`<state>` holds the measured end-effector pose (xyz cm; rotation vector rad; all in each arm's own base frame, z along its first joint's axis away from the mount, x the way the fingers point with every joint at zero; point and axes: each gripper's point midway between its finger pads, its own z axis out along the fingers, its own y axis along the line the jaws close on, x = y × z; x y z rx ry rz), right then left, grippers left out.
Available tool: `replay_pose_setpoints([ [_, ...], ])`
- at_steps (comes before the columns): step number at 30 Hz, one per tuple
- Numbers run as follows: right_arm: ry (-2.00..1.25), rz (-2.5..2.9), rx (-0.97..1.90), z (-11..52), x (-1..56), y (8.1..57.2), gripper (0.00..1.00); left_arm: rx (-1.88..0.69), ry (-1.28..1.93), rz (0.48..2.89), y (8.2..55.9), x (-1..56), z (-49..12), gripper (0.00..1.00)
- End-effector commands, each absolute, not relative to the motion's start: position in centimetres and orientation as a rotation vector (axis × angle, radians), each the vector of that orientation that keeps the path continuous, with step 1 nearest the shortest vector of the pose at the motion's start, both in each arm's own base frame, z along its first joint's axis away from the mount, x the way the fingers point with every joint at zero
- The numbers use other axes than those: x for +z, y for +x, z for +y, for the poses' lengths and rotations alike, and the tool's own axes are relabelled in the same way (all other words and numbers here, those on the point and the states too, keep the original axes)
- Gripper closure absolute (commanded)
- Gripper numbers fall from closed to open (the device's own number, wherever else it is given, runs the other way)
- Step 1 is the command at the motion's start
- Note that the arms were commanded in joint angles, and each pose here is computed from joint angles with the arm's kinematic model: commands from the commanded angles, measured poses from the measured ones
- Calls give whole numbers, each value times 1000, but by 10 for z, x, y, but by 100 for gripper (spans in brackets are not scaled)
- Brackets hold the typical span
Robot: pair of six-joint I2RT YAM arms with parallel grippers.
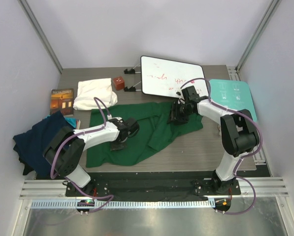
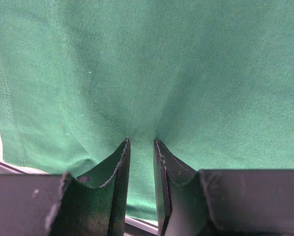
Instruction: Fold and stack the t-shirts
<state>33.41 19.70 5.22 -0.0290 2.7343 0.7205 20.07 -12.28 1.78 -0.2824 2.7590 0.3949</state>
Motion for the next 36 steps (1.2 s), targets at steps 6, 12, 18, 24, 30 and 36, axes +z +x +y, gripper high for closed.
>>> replay_pose_setpoints([
  [6,-103,2697,762,215,59,343,48,406,-268,2751,204,18,-125,74],
  [12,-94,2722,701,208,47,341,48,419,-264,2754,201,15,-123,74],
  [18,-62,2770,511,182,33,333,48,425,-268,2762,197,11,-121,74],
  [24,-25,2792,520,180,21,322,60,418,-266,2767,197,9,-124,74],
  [30,-13,2736,608,190,36,326,99,427,-258,2767,195,9,-123,74],
  [36,-35,2629,659,195,84,333,99,427,-257,2773,195,5,-125,74],
])
